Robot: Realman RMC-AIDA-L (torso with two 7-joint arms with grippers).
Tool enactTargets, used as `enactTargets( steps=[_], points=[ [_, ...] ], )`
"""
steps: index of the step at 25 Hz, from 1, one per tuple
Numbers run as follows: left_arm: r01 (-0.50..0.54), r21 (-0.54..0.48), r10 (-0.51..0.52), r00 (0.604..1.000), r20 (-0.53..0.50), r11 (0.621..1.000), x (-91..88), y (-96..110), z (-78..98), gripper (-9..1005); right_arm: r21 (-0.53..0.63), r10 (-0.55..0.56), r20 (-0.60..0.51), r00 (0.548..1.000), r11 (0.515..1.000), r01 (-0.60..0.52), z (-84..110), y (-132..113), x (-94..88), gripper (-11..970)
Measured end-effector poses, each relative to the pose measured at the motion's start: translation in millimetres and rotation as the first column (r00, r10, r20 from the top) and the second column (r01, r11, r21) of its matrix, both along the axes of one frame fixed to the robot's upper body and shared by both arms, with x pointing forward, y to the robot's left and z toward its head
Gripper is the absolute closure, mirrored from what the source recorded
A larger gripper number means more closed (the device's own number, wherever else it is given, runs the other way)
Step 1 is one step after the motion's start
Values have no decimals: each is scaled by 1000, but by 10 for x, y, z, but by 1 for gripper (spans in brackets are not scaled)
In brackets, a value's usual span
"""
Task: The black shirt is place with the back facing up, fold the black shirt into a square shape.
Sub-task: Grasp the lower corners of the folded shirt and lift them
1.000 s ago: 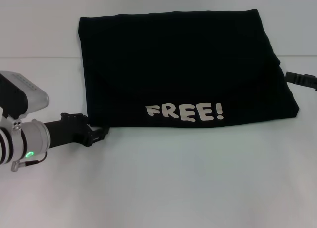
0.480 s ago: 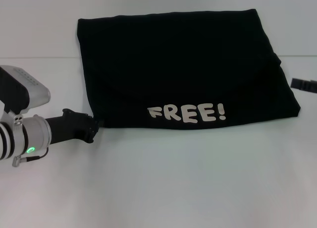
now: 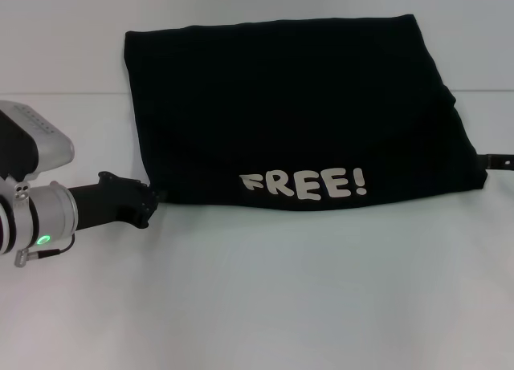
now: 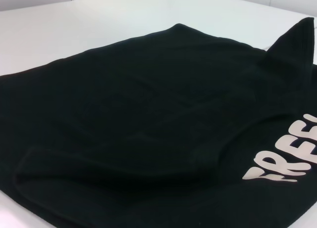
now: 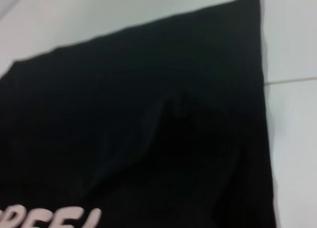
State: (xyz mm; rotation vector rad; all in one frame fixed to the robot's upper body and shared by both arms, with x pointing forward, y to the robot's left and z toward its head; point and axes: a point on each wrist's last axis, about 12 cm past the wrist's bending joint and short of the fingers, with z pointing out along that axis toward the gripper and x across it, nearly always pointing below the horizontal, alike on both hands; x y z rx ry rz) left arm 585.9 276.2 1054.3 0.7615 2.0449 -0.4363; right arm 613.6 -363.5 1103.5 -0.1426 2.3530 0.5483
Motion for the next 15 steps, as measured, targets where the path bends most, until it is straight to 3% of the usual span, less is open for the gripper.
enactTargets(
  steps=[6, 15],
  points=[
    [1, -1, -1, 1000, 3, 1000, 16, -4, 16, 979, -104, 26, -1, 1000, 994, -26, -118, 274, 146, 91],
    [6, -1, -6, 1000, 6, 1000, 49, -18, 48, 979, -176, 67, -1, 998, 982, -66, -221, 532, 254, 179]
  ],
)
